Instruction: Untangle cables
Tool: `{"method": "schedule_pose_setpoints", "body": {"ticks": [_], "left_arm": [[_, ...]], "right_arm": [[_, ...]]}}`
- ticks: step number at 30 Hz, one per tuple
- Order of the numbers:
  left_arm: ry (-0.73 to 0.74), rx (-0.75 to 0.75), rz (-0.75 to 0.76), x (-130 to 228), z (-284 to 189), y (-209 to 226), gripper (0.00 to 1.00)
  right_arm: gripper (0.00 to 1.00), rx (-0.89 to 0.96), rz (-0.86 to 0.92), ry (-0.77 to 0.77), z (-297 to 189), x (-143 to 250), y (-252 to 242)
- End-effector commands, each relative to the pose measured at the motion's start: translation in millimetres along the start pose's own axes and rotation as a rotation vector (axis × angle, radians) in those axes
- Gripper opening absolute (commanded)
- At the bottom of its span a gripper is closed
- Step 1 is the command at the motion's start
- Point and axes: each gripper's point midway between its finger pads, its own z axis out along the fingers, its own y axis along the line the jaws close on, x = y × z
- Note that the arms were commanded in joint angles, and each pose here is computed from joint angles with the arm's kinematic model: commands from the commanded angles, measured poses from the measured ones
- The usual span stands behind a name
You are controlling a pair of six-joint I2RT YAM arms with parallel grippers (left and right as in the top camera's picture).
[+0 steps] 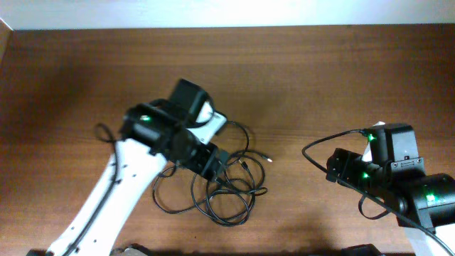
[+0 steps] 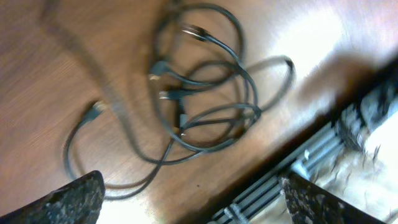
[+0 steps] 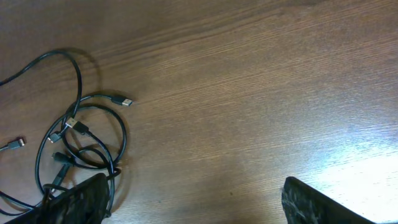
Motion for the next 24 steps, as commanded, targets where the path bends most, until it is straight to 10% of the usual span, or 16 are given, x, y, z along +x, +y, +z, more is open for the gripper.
{"method": "schedule_pose_setpoints", "body": {"ticks": [1, 10, 14, 16, 17, 20, 24], "left_arm": [[0.097, 0.12, 0.35, 2.1, 41.8, -40.5, 0.96], [0.494, 0.242, 0.559, 37.4, 155.9, -47.7, 0.93], [0.566, 0.258, 0.536, 47.6, 170.9, -44.0, 0.71], [0.589, 0.284, 0.52, 53.2, 166.2, -47.7, 0.12], [0.631, 0.332, 0.487, 62.4, 155.6, -54.8, 0.0], [0.592, 0.342, 0.473, 42.9, 136.0, -64.6, 0.0], [0.171, 0.331, 0.567, -64.5, 67.1, -101.5, 0.0]], "right_arm": [[0.88, -0.027, -0.004, -0.013, -3.2, -2.6, 4.3], [0.88, -0.026, -0.016, -0.011, -3.2, -2.1, 3.9], [0.88, -0.026, -0.016, -0.011, -3.2, -2.1, 3.9], [0.88, -0.026, -0.016, -0.011, -3.2, -2.1, 3.9], [0.88, -0.028, -0.015, -0.014, -3.2, -2.9, 4.4], [0.88, -0.027, -0.015, -0.013, -3.0, -2.8, 4.4], [0.88, -0.077, -0.076, 0.011, -3.5, 2.1, 12.6]]}}
